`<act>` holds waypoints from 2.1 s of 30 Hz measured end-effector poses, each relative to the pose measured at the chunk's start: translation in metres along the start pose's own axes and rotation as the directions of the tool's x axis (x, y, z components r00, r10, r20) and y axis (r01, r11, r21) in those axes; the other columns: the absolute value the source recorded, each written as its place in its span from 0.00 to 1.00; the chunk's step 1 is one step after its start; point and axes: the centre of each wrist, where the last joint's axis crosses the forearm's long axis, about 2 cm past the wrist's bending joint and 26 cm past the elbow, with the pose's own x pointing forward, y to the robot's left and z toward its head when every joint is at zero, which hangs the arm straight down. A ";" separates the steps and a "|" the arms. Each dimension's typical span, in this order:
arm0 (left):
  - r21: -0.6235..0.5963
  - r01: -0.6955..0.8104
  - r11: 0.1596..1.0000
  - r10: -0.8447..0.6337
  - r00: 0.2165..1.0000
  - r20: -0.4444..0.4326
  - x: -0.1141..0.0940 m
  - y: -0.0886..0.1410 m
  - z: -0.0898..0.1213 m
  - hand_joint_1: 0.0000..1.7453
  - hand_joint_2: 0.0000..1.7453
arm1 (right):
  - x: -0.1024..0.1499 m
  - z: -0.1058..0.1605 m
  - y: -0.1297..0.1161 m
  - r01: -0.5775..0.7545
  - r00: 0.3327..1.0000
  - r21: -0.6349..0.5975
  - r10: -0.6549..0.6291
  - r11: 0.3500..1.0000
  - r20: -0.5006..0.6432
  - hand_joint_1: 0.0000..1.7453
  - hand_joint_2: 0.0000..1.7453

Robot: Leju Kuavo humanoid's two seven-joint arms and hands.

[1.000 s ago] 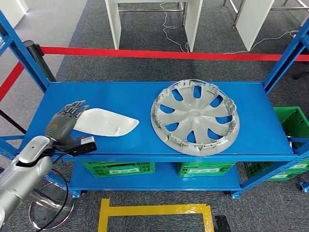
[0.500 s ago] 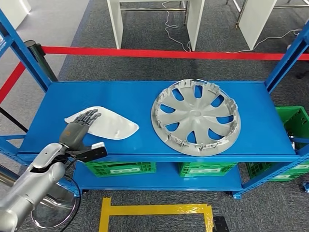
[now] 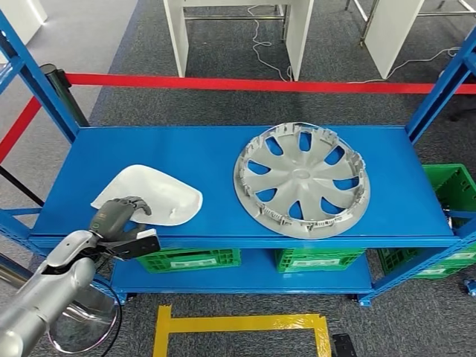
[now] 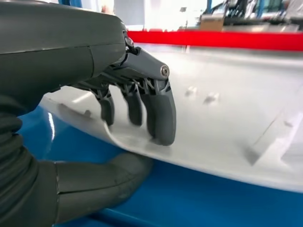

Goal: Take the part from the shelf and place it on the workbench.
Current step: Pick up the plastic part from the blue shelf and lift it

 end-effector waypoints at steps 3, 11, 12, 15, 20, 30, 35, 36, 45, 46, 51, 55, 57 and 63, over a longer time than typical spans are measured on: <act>-0.001 -0.008 1.000 0.008 1.000 -0.002 -0.001 0.005 -0.003 1.00 1.00 | 0.000 0.000 -0.001 -0.001 1.000 -0.002 0.001 1.000 0.001 0.00 0.00; -0.032 -0.034 0.999 0.033 0.999 -0.013 -0.006 0.010 -0.004 1.00 1.00 | -0.002 -0.001 -0.004 0.000 1.000 -0.010 0.000 1.000 -0.003 0.00 0.00; -0.034 -0.035 0.999 0.034 0.999 -0.016 -0.007 0.011 -0.004 1.00 1.00 | -0.002 -0.001 -0.005 -0.001 1.000 -0.011 0.001 1.000 -0.001 0.00 0.00; -0.045 -0.036 0.998 0.035 0.999 -0.023 -0.012 0.014 -0.003 1.00 1.00 | -0.002 -0.001 -0.005 -0.005 1.000 -0.009 0.005 1.000 0.002 0.00 0.00; -0.066 -0.041 0.997 0.039 0.999 -0.024 -0.018 0.016 0.000 1.00 1.00 | -0.001 -0.002 -0.006 -0.011 1.000 -0.009 0.011 1.000 0.004 0.00 0.00; -0.066 -0.041 0.997 0.039 0.999 -0.024 -0.018 0.016 0.000 1.00 1.00 | -0.001 -0.002 -0.006 -0.011 1.000 -0.009 0.011 1.000 0.004 0.00 0.00; -0.075 -0.050 0.996 0.049 0.999 -0.020 -0.019 0.016 0.000 1.00 1.00 | -0.002 -0.002 -0.006 -0.011 1.000 -0.008 0.012 1.000 0.004 0.00 0.00; -0.082 -0.066 0.994 0.065 0.998 -0.015 -0.020 0.017 0.001 1.00 1.00 | -0.002 -0.001 -0.006 -0.012 1.000 -0.007 0.012 1.000 0.003 0.00 0.00; 0.402 -0.614 0.679 0.518 0.789 0.330 0.047 0.055 0.004 1.00 1.00 | -0.002 -0.001 -0.005 -0.023 1.000 -0.019 0.023 1.000 0.005 0.00 0.00; 0.432 -0.619 0.656 0.513 0.786 0.345 0.049 0.060 0.004 1.00 1.00 | -0.001 -0.001 -0.005 -0.024 1.000 -0.019 0.024 1.000 0.006 0.00 0.00; 0.542 -0.619 0.568 0.484 0.784 0.388 0.057 0.073 0.011 1.00 1.00 | -0.002 0.001 -0.001 -0.023 1.000 -0.018 0.023 1.000 0.001 0.00 0.00; 0.613 -0.619 0.491 0.482 0.779 0.401 0.062 0.078 0.013 1.00 1.00 | 0.000 0.001 0.001 -0.017 1.000 -0.027 0.017 0.999 0.001 0.00 0.00; 0.645 -0.619 0.448 0.491 0.773 0.401 0.066 0.076 0.015 1.00 1.00 | -0.001 0.002 0.002 -0.012 1.000 -0.030 0.012 0.999 -0.005 0.00 0.00; 0.676 -0.627 0.388 0.491 0.761 0.424 0.074 0.082 0.014 1.00 1.00 | 0.001 0.003 0.007 0.002 1.000 -0.031 -0.002 1.000 -0.007 0.00 0.00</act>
